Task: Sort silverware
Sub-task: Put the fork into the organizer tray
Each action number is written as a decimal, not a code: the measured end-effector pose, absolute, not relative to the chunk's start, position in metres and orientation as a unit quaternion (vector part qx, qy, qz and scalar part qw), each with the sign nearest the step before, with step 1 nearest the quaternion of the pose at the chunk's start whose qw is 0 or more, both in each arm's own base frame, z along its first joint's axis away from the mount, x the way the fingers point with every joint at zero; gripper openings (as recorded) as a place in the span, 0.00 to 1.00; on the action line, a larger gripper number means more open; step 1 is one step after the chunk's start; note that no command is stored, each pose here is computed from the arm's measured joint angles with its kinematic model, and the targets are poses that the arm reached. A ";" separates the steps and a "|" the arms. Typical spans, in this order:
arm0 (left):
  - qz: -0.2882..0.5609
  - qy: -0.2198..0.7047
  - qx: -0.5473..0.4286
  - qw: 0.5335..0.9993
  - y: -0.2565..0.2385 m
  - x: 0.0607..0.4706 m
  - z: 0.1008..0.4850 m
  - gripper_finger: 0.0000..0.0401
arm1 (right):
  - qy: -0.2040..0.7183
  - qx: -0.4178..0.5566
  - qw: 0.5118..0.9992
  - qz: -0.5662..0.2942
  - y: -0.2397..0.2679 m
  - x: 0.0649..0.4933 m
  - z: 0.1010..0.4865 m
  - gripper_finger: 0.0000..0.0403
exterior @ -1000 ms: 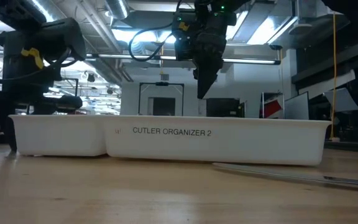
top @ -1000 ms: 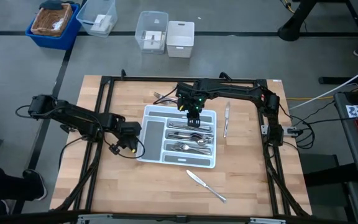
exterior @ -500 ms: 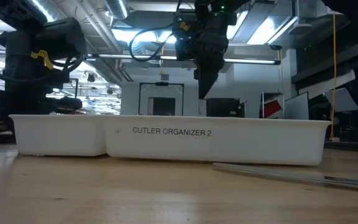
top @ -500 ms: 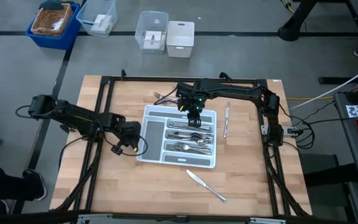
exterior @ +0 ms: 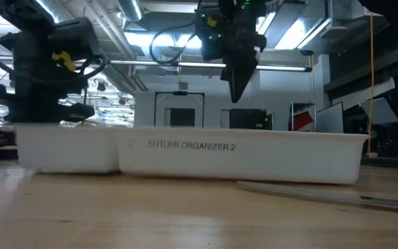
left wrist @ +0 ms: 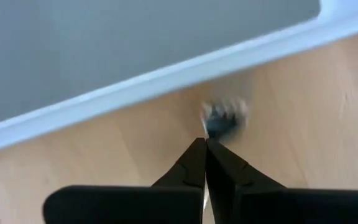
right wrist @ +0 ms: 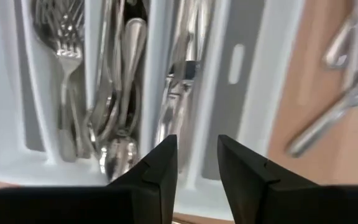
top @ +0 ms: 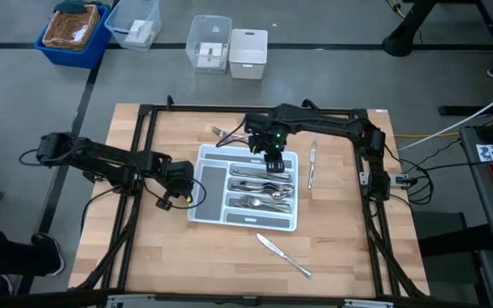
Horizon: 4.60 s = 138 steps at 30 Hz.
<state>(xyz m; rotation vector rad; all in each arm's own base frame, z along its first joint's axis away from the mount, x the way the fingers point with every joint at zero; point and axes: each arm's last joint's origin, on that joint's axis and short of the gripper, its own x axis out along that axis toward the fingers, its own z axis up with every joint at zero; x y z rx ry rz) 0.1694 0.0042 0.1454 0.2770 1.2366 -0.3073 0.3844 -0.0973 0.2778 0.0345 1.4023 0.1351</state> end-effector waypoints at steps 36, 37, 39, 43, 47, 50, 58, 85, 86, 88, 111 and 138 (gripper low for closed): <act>-0.099 0.570 0.196 0.792 0.021 0.181 0.171 0.00 | 0.628 -0.006 0.776 0.058 -0.103 0.385 0.293 0.29; -0.105 0.575 0.196 0.787 0.021 0.181 0.175 0.00 | 0.628 -0.006 0.776 0.058 -0.103 0.385 0.293 0.29; -0.124 0.591 0.182 0.776 0.022 0.178 0.181 0.00 | 0.628 -0.006 0.776 0.058 -0.103 0.385 0.293 0.29; -0.178 0.641 0.137 0.734 0.019 0.164 0.183 0.00 | 0.628 -0.006 0.776 0.058 -0.103 0.385 0.293 0.29; -0.183 0.668 0.116 0.712 0.017 0.157 0.183 0.00 | 0.628 -0.006 0.776 0.058 -0.103 0.386 0.293 0.29; -0.180 0.662 0.117 0.718 0.017 0.158 0.183 0.02 | 0.628 -0.006 0.776 0.058 -0.103 0.386 0.293 0.29; -0.163 0.670 0.102 0.717 0.018 0.163 0.178 0.19 | 0.628 -0.006 0.776 0.058 -0.103 0.386 0.292 0.29; -0.265 0.712 0.137 0.636 0.020 0.185 0.135 0.27 | 0.629 -0.005 0.776 0.058 -0.103 0.386 0.292 0.29; -0.266 0.712 0.137 0.636 0.020 0.185 0.135 0.27 | 0.628 -0.005 0.776 0.057 -0.103 0.386 0.292 0.29; -0.271 0.708 0.136 0.638 0.020 0.186 0.134 0.27 | 0.628 -0.005 0.776 0.058 -0.103 0.386 0.292 0.29; -0.310 0.685 0.190 0.631 0.019 0.189 0.131 0.02 | 0.629 -0.007 0.775 0.057 -0.103 0.386 0.292 0.29; -0.132 0.706 0.104 0.688 0.061 0.167 0.159 0.00 | 0.645 -0.047 0.761 0.049 -0.104 0.383 0.292 0.29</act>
